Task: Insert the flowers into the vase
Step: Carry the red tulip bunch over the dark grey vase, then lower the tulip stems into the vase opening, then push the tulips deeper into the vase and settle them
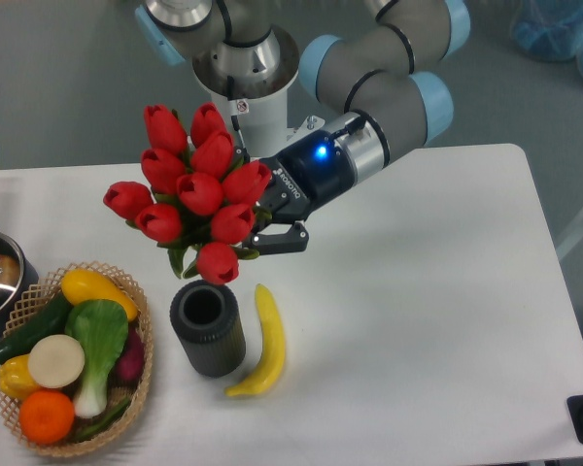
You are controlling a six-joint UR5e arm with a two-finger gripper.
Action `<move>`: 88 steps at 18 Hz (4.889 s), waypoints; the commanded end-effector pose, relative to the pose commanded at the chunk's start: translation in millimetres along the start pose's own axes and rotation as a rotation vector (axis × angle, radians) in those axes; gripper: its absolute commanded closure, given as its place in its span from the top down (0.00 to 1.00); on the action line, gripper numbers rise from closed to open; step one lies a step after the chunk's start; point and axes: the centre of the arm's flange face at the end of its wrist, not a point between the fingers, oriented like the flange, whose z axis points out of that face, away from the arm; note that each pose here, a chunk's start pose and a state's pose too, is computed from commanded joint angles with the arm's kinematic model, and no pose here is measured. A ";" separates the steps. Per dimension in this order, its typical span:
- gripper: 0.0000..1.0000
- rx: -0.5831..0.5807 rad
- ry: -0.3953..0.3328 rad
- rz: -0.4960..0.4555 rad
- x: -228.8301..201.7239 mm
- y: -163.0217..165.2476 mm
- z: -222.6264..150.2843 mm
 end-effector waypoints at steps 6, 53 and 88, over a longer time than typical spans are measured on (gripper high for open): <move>0.34 0.000 0.006 -0.009 -2.6 5.5 3.2; 0.35 -0.004 0.001 -0.094 -3.7 107.6 1.1; 0.37 -0.008 0.002 -0.069 -14.1 152.9 1.6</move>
